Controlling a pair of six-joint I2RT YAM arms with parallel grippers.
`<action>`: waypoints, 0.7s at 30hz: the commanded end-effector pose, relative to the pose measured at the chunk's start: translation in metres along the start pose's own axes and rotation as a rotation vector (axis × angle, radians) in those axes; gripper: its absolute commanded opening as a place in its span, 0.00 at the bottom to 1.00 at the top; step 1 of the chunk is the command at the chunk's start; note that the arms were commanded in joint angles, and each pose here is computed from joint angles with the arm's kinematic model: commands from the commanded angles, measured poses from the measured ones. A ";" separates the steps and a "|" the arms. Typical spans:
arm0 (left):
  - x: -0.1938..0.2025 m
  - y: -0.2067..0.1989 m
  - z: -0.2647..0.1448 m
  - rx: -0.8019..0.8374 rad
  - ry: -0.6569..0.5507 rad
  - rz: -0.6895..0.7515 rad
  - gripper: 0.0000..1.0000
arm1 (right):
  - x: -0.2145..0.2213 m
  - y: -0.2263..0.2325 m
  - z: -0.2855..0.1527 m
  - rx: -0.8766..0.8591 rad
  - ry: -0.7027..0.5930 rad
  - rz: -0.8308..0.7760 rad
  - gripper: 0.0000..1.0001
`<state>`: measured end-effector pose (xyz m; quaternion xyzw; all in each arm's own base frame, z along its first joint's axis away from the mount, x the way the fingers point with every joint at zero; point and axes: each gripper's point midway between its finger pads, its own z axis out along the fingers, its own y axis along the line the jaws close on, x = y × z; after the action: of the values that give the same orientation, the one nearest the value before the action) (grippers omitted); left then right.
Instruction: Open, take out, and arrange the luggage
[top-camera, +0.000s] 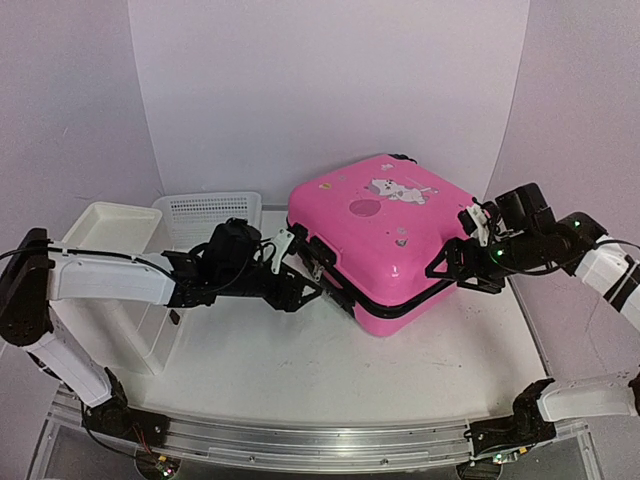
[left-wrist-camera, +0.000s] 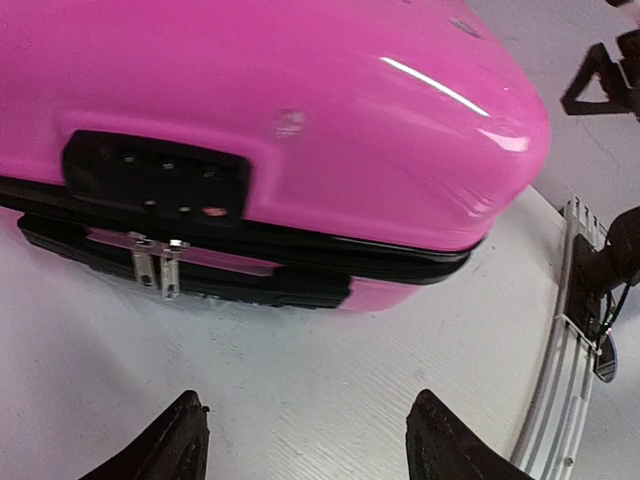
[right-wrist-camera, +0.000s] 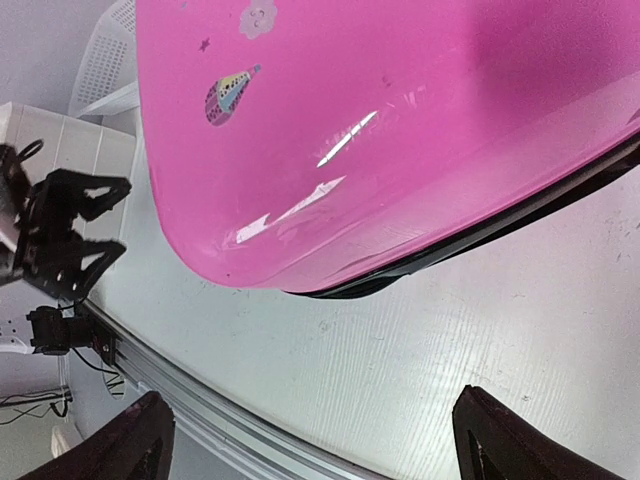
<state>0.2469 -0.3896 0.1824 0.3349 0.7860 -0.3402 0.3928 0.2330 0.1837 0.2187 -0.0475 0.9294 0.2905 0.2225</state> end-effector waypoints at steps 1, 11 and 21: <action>-0.017 0.006 0.009 0.117 -0.105 0.097 0.67 | -0.004 -0.004 -0.010 0.038 -0.031 -0.022 0.98; -0.012 0.051 0.051 0.044 -0.186 0.118 0.49 | 0.005 -0.006 -0.019 0.035 -0.044 -0.022 0.98; -0.022 0.068 0.054 0.280 -0.223 0.044 0.51 | 0.010 -0.010 -0.024 0.048 -0.055 -0.027 0.98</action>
<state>0.3373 -0.3801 0.1239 0.3345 0.7349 -0.4051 0.4288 0.2165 0.1666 0.2256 -0.0426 0.9304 0.2743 0.2395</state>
